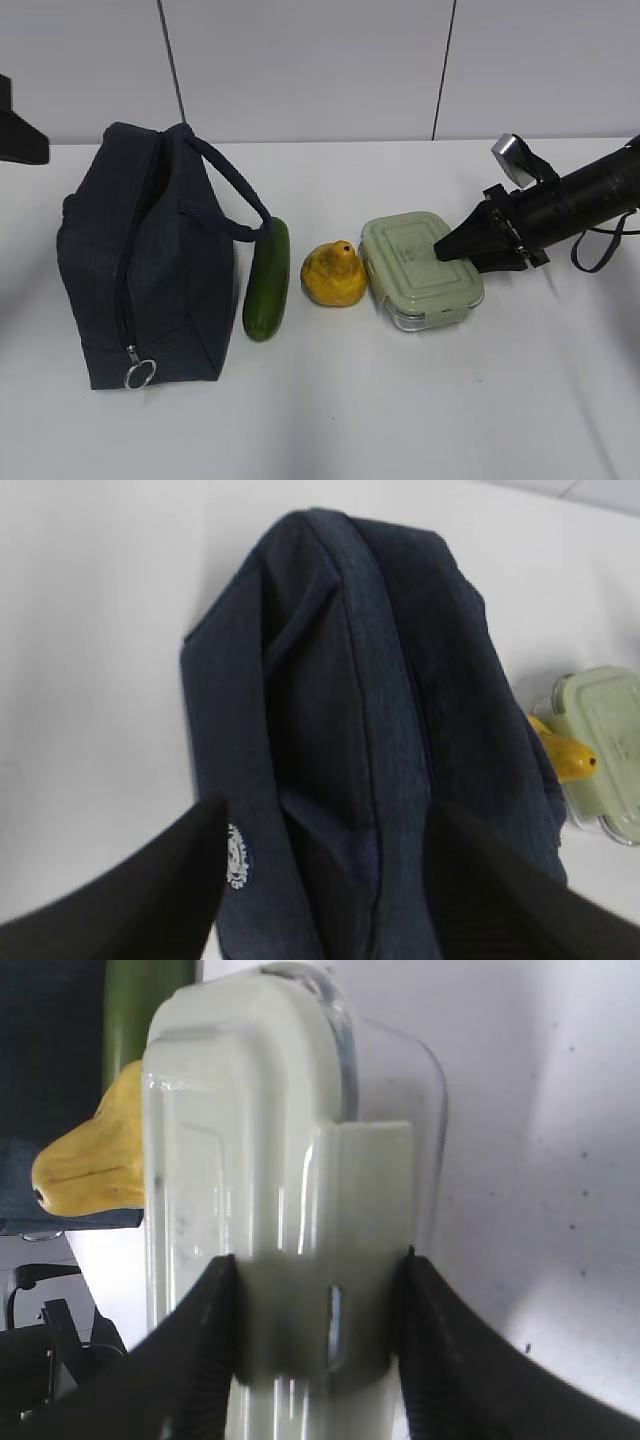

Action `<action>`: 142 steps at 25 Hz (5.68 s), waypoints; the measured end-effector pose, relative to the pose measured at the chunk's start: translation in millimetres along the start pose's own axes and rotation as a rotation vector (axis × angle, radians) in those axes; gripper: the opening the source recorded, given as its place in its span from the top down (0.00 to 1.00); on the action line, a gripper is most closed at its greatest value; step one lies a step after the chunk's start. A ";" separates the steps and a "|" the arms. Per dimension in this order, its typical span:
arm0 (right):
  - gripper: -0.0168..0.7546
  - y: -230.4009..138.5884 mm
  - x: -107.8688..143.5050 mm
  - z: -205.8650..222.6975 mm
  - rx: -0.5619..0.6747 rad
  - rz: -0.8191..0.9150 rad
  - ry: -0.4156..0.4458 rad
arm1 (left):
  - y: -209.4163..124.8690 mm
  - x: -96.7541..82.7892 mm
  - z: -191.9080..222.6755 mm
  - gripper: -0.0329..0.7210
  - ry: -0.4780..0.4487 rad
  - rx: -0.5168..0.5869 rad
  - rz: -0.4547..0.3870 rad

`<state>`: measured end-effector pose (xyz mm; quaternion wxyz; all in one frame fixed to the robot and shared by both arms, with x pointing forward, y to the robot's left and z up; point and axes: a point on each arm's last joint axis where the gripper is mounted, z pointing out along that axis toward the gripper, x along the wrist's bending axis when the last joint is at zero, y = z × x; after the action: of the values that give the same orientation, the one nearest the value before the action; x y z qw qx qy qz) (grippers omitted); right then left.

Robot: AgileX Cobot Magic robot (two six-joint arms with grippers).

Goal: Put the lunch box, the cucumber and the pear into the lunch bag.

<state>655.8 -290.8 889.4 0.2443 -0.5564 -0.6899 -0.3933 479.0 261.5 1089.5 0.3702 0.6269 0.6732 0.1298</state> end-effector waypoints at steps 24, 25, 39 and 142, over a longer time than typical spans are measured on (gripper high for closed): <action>0.54 0.2 0.6 -0.4 -0.001 0.000 0.000 | 40.5 0.1 94.5 0.94 -0.071 0.451 0.004; 0.54 0.3 0.4 -0.4 -0.002 0.000 -0.002 | 43.7 -1.5 93.7 0.95 -0.072 0.439 0.012; 0.54 2.7 6.1 -6.1 -0.011 -0.023 -0.029 | 61.9 -61.4 88.4 0.96 -0.075 0.396 0.274; 0.55 39.6 140.1 -19.7 -0.128 -0.199 0.018 | 48.7 -123.1 119.3 0.96 0.084 0.278 0.385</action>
<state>655.2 -223.5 1019.9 0.1740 -0.4961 -0.7129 -0.4640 587.0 120.0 1079.3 0.2203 0.7827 0.5674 0.1300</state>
